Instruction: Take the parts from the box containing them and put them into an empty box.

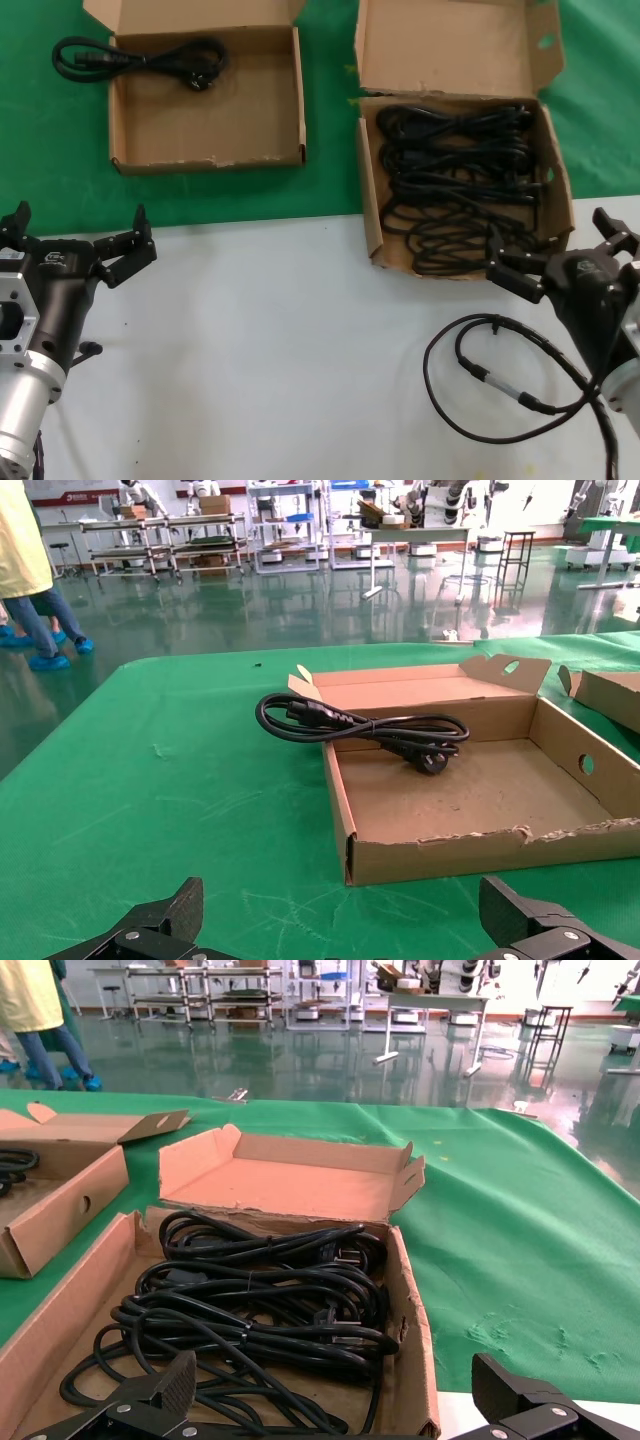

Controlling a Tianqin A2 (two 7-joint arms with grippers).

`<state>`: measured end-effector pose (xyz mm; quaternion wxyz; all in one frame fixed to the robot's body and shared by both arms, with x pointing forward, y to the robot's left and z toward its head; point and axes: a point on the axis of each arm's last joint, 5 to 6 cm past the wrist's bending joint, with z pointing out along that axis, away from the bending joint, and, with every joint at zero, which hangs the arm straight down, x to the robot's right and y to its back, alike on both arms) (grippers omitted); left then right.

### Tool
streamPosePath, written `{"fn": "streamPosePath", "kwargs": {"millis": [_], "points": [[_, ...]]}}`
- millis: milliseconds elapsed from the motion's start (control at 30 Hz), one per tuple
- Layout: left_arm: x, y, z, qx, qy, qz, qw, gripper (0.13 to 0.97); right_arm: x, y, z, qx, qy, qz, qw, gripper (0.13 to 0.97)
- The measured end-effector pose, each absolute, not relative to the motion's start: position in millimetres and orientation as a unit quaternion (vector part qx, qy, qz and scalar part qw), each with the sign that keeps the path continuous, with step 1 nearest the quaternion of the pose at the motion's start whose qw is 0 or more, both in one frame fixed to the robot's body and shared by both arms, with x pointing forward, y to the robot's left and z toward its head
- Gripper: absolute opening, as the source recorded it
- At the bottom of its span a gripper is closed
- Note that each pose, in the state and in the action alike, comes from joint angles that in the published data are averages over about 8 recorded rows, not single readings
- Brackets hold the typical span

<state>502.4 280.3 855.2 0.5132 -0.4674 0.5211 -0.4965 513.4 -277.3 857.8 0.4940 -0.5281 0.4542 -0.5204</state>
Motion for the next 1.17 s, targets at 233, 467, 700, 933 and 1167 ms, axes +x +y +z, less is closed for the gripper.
{"fn": "streamPosePath", "kwargs": {"millis": [233,467,700,933,1167], "points": [[502.4,280.3,855.2,-0.467,0.521,-0.497,0.513,0.966,513.4,-277.3,857.8,-0.528,0.454,-0.52,0.494,0.966],[502.4,280.3,855.2,-0.467,0.521,-0.497,0.513,0.966,513.4,-277.3,857.8,-0.528,0.454,-0.52,0.494,0.966],[502.4,280.3,855.2,-0.467,0.521,-0.497,0.513,0.966,513.4,-277.3,857.8,-0.528,0.454,-0.52,0.494,0.966],[502.4,280.3,855.2,-0.467,0.521,-0.497,0.513,0.966,513.4,-277.3,857.8,-0.528,0.454,-0.52,0.494,0.966],[502.4,280.3,855.2,-0.467,0.521,-0.497,0.513,0.966,513.4,-277.3,857.8,-0.528,0.454,-0.52,0.494,0.966]]}}
